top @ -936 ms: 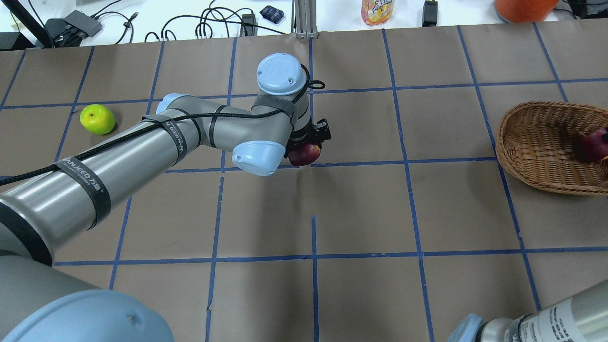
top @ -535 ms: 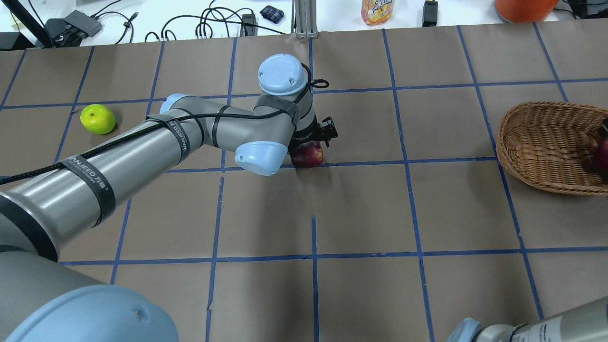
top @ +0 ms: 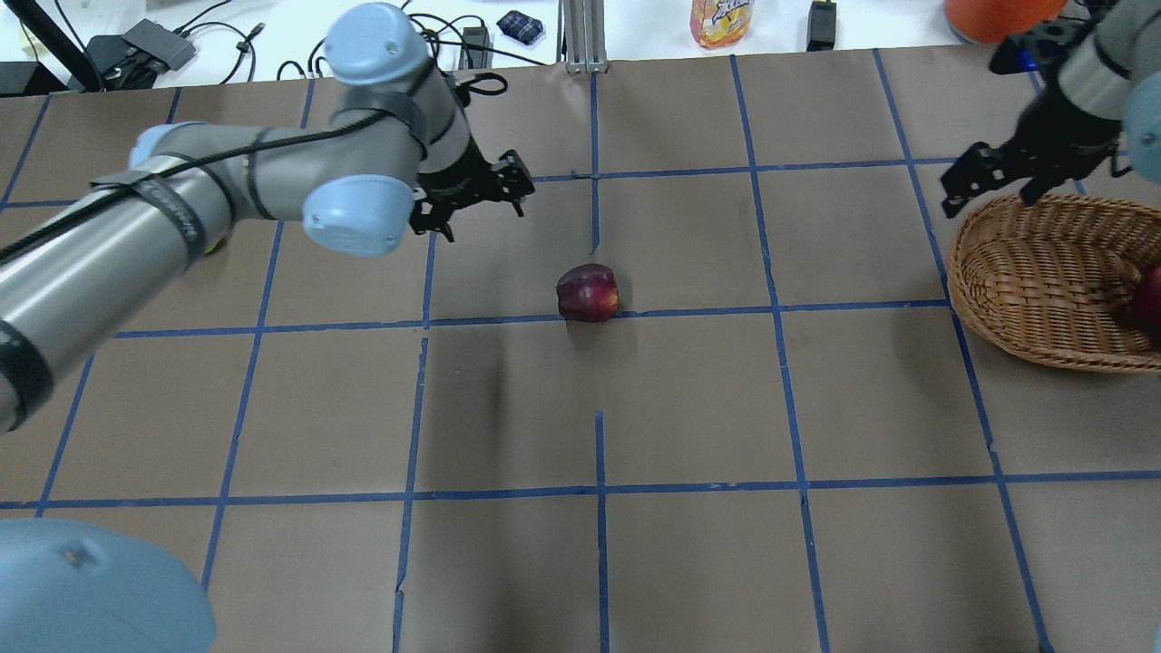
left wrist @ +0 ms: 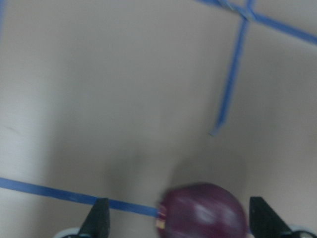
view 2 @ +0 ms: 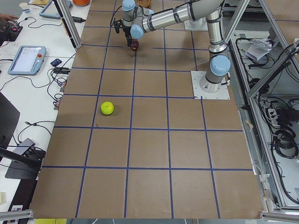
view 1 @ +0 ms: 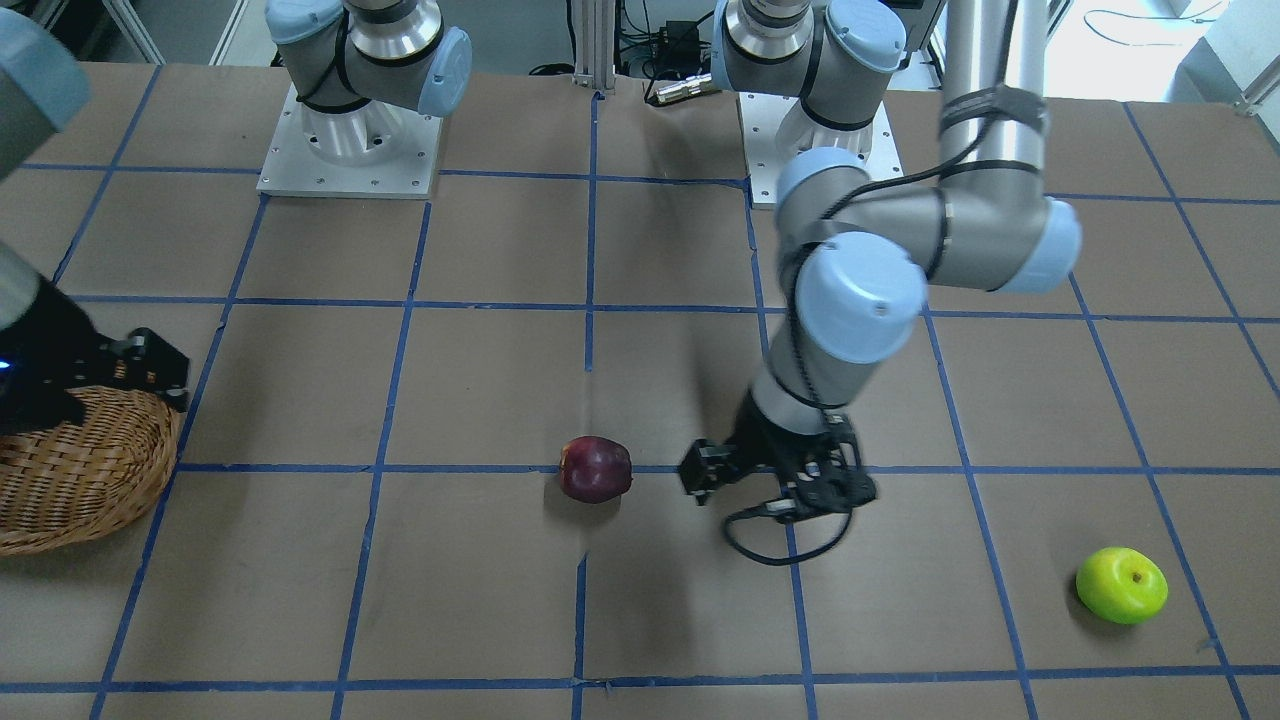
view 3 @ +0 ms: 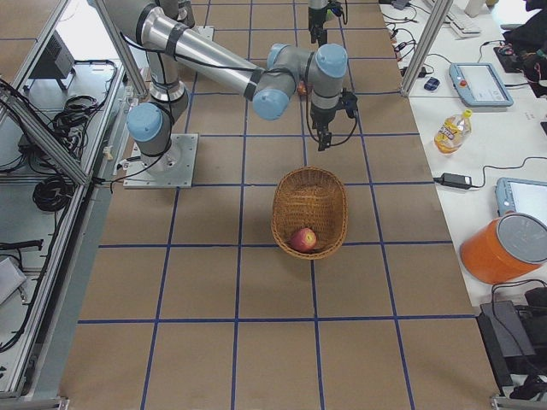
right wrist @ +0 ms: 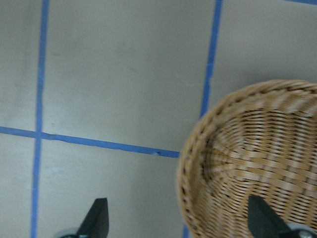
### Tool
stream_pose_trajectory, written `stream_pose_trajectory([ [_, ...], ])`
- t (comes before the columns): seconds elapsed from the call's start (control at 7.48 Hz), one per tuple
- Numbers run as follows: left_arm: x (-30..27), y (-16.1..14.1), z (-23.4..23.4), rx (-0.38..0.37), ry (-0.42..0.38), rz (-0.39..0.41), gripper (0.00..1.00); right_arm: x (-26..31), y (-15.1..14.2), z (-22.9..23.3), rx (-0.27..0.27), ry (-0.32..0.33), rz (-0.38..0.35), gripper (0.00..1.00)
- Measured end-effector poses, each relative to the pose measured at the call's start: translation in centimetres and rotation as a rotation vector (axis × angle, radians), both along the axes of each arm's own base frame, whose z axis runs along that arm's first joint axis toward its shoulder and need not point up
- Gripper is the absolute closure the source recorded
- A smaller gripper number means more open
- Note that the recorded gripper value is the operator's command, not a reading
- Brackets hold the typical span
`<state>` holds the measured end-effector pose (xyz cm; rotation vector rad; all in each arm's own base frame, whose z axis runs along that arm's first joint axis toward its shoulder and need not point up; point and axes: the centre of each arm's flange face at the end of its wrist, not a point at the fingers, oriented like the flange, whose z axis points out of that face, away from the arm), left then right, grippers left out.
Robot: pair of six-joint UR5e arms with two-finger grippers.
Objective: Put all apples into basket
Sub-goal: 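Grasp the centered red apple with right gripper while left grasps the green apple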
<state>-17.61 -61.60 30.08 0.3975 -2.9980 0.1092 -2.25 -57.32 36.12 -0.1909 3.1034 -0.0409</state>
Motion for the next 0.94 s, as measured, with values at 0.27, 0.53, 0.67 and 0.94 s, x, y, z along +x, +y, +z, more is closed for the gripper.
stream_pose_trajectory([
  [0.27,13.5,-1.2,1.2,0.045,-0.013,-0.076,0.00,11.9,0.6,-0.8,0.011,-0.013,-0.120,0.00],
  [0.53,25.7,-1.9,1.2,0.052,-0.028,-0.231,0.00,23.3,1.5,-2.8,-0.036,-0.025,-0.231,0.00],
  [0.67,30.0,-2.7,1.0,0.057,-0.066,-0.314,0.00,28.1,1.9,-4.6,-0.065,-0.029,-0.266,0.00],
  [0.94,35.6,-5.3,0.0,0.071,-0.139,-0.385,0.00,34.2,2.7,-7.8,-0.104,-0.025,-0.252,0.00],
])
